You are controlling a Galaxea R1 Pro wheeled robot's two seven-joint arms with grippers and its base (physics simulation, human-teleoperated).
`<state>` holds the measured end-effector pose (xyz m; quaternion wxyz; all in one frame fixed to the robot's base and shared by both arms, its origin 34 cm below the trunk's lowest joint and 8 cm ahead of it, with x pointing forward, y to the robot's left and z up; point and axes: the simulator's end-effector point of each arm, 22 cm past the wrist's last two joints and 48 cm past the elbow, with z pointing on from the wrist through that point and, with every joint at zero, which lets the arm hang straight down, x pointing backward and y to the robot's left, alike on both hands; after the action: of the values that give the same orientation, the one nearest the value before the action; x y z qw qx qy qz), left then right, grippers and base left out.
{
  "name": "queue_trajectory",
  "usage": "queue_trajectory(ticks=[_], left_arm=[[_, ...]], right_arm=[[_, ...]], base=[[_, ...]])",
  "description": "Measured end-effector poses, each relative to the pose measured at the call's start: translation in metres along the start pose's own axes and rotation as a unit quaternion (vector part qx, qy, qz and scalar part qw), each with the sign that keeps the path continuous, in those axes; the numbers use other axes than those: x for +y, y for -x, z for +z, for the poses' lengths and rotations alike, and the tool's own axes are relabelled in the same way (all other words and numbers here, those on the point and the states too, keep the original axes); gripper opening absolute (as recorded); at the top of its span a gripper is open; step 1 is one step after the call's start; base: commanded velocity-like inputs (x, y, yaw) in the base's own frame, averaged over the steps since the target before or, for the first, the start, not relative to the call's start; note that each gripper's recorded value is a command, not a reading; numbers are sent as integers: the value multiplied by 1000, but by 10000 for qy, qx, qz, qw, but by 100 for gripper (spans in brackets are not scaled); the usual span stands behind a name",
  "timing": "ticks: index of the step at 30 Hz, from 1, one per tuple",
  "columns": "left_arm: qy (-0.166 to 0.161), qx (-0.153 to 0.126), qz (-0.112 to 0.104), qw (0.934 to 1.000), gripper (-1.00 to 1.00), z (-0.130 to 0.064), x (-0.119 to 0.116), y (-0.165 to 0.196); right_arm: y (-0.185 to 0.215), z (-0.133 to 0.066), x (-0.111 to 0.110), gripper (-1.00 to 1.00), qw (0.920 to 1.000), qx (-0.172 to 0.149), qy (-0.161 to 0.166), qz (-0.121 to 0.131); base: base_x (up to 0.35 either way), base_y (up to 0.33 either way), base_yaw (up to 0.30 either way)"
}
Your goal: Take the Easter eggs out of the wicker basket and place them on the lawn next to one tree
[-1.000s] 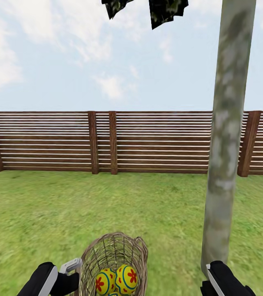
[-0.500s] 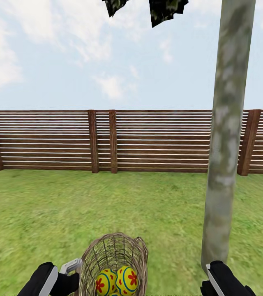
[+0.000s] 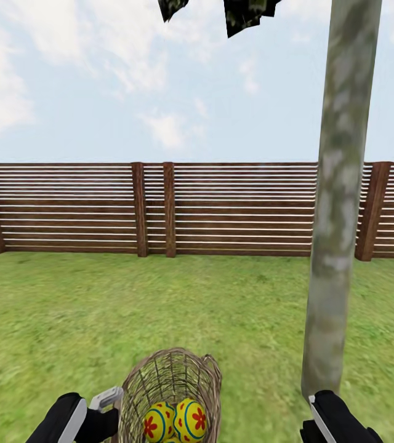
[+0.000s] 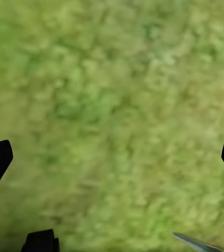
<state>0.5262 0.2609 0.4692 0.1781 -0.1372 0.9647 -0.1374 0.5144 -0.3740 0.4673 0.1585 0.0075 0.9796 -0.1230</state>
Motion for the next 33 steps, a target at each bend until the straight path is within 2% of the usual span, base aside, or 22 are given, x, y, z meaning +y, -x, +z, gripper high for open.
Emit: queue_trajectory(ticks=[29,33], left_arm=[[-3,-4,3,10000,-100,50,22,-31],[-18,1,44,10000,-100,50,22,-31]], right_arm=[[-33,52,14,100,10000,17,0,-1],[-38,59,16,100,10000,11,0,-1]], base=[[0,0,0],[0,0,0]])
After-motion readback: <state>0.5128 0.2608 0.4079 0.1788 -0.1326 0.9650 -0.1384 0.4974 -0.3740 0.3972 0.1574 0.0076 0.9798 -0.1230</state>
